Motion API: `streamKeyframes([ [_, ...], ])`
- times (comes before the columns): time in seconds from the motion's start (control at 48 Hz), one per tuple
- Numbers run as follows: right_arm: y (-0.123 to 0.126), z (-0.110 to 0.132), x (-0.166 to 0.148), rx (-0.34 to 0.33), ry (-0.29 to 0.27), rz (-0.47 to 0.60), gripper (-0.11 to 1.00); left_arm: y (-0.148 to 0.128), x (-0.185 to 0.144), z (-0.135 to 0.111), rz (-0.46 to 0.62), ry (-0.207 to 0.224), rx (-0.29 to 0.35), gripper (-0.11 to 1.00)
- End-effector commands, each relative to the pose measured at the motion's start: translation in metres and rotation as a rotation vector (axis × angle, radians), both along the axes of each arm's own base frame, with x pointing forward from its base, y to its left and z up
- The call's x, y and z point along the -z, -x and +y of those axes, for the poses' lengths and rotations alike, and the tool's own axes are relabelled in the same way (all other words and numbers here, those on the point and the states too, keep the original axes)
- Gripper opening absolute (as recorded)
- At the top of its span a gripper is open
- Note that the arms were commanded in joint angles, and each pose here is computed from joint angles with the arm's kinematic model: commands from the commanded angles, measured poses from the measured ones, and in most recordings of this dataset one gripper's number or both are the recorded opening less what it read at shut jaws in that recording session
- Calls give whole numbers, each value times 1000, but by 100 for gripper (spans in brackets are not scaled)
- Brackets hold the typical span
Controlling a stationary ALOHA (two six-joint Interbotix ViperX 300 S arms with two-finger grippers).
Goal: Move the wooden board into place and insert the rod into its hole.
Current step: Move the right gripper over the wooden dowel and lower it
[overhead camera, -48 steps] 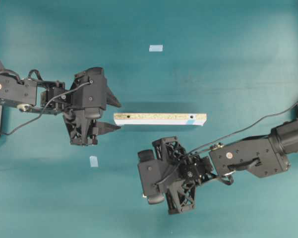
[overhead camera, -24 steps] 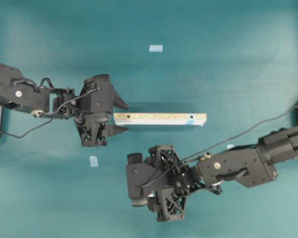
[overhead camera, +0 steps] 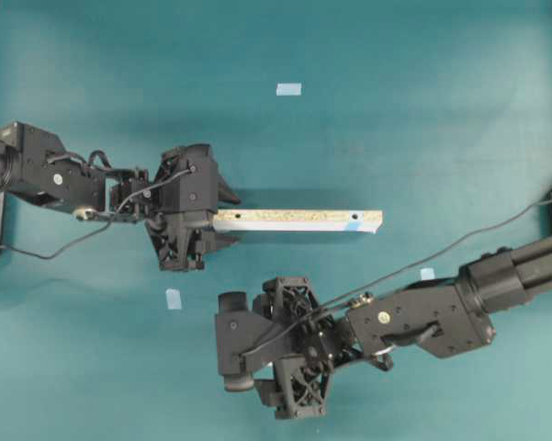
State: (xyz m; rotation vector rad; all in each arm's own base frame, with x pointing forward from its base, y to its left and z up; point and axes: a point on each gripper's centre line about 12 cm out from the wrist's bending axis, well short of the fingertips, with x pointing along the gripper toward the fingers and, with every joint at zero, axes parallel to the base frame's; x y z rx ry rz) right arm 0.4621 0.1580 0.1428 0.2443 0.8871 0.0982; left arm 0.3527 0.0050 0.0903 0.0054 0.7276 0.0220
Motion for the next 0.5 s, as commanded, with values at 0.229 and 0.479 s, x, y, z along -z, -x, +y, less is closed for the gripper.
streamKeyframes([
  [0.229,-6,6,-8,2,4,14,90,-5,-8,1,-34,-2,-3,69],
  [0.479,-11,8,0,49,-2,83,88,-8,-11,1,-43,-1,-2,69],
])
